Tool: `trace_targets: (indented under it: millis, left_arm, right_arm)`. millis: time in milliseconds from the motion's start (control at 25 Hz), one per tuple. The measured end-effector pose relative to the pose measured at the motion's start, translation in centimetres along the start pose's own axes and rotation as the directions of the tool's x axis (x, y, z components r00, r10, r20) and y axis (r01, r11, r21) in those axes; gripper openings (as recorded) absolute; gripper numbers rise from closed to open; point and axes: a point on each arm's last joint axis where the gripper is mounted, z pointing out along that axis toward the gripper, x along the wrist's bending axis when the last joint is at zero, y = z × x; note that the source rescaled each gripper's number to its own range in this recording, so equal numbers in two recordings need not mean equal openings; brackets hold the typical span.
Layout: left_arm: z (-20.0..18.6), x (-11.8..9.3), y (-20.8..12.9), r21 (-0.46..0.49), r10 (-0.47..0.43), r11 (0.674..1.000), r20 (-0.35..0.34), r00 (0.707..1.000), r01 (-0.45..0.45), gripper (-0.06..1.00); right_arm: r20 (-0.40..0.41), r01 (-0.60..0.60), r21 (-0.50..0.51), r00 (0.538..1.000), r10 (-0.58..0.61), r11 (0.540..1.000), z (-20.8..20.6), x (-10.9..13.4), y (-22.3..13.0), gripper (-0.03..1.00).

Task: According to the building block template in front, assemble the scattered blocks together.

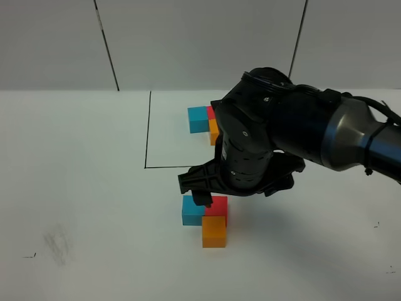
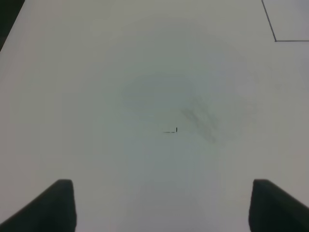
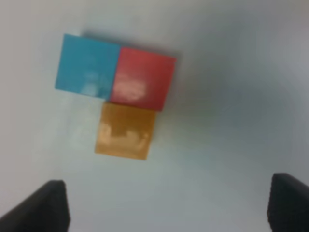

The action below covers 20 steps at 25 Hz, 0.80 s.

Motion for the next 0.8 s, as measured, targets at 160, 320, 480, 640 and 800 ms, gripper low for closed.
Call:
trace_targets:
  millis: [160, 320, 480, 640, 800]
  left_arm:
    - [0.0, 0.0, 0.0, 0.0, -0.001, 1.0, 0.0, 1.0, 0.001, 0.84]
    - [0.0, 0.0, 0.0, 0.0, -0.001, 1.0, 0.0, 1.0, 0.001, 0.84]
    - [0.0, 0.0, 0.0, 0.0, -0.001, 1.0, 0.0, 1.0, 0.001, 0.84]
    - [0.0, 0.0, 0.0, 0.0, -0.001, 1.0, 0.0, 1.0, 0.001, 0.84]
    - [0.0, 0.0, 0.0, 0.0, -0.001, 1.0, 0.0, 1.0, 0.001, 0.84]
  right_arm:
    - [0.084, -0.009, -0.024, 0.996, 0.011, 1.0, -2.3, -1.6, -0.3, 0.91]
    - [0.108, 0.008, -0.14, 0.994, 0.007, 0.99, -5.7, -3.1, -0.1, 0.91]
    - [0.153, 0.137, -0.258, 0.983, -0.1, 0.956, -9.7, -4.9, -0.3, 0.91]
    - [0.278, 0.298, -0.385, 0.94, -0.198, 0.873, -14.4, -7.5, -0.8, 0.91]
    - [0.394, 0.39, -0.509, 0.898, -0.195, 0.767, -20.0, -11.0, -2.4, 0.9]
